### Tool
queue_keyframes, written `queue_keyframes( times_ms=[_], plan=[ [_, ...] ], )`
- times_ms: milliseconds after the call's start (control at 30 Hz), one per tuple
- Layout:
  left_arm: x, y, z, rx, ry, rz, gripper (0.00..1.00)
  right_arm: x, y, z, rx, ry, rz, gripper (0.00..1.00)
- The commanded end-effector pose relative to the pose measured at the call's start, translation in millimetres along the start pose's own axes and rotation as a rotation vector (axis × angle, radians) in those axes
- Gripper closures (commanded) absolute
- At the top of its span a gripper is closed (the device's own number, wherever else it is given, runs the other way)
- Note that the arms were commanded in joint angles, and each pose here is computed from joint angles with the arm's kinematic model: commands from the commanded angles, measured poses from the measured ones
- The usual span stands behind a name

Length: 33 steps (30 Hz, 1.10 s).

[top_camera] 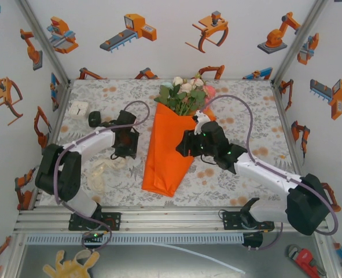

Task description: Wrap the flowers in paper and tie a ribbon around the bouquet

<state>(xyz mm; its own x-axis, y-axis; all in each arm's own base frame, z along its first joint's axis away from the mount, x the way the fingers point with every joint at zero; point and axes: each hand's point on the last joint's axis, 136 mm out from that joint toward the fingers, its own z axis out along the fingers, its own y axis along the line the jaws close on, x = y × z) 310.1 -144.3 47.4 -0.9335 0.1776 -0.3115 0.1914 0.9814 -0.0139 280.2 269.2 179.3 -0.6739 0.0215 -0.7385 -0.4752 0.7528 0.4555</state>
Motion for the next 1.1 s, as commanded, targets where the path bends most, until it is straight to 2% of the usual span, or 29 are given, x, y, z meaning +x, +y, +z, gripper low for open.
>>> queue_keyframes(
  times_ms=[0,67,100,167,267,367,467,533,633,700,767,933,1000,1067],
  plan=[
    [-10.7,-7.3,5.1,0.022,-0.006,0.04,0.73,-17.4,0.3,-13.5,0.019,-0.055,-0.033,0.47],
    [-14.5,-5.7,0.4,0.0,-0.022,0.05,0.93,-19.6,0.9,-17.1,0.02,-0.062,-0.052,0.47],
    [-16.0,-8.2,-5.6,0.009,-0.034,0.058,1.0,-21.3,2.8,-17.8,0.013,-0.067,-0.064,0.47],
    [-20.5,-17.4,-24.6,0.057,-0.073,0.066,1.0,-24.2,12.0,-16.6,-0.031,-0.072,-0.091,0.46],
    [-24.2,-43.2,-64.9,0.182,-0.165,0.118,1.0,-32.4,44.2,-13.2,-0.18,-0.093,-0.142,0.43],
    [-25.6,-75.9,-110.2,0.351,-0.273,0.198,1.0,-38.8,84.6,-12.7,-0.358,-0.128,-0.255,0.36],
    [-24.3,-102.6,-150.3,0.462,-0.361,0.314,1.0,-56.2,107.3,-14.6,-0.455,-0.204,-0.341,0.29],
    [-24.8,-109.0,-168.2,0.48,-0.398,0.359,1.0,-57.7,111.6,-10.3,-0.481,-0.243,-0.426,0.27],
    [-29.2,-108.5,-187.2,0.485,-0.442,0.364,1.0,-40.3,115.6,8.5,-0.551,-0.235,-0.563,0.27],
    [-33.4,-105.4,-195.5,0.47,-0.46,0.352,1.0,-35.1,132.9,11.6,-0.669,-0.203,-0.547,0.27],
    [-38.3,-99.4,-200.2,0.432,-0.471,0.334,1.0,-36.8,152.1,13.1,-0.758,-0.221,-0.493,0.28],
    [-48.3,-83.9,-214.2,0.357,-0.527,0.28,1.0,-14.2,176.9,31.7,-0.792,-0.19,-0.474,0.27],
    [-48.7,-85.2,-226.1,0.378,-0.556,0.283,1.0,-15.0,179.4,41.4,-0.782,-0.192,-0.444,0.31],
    [-49.6,-80.6,-236.9,0.367,-0.588,0.278,1.0,-25.8,181.7,45.2,-0.768,-0.221,-0.41,0.58]
  ],
)
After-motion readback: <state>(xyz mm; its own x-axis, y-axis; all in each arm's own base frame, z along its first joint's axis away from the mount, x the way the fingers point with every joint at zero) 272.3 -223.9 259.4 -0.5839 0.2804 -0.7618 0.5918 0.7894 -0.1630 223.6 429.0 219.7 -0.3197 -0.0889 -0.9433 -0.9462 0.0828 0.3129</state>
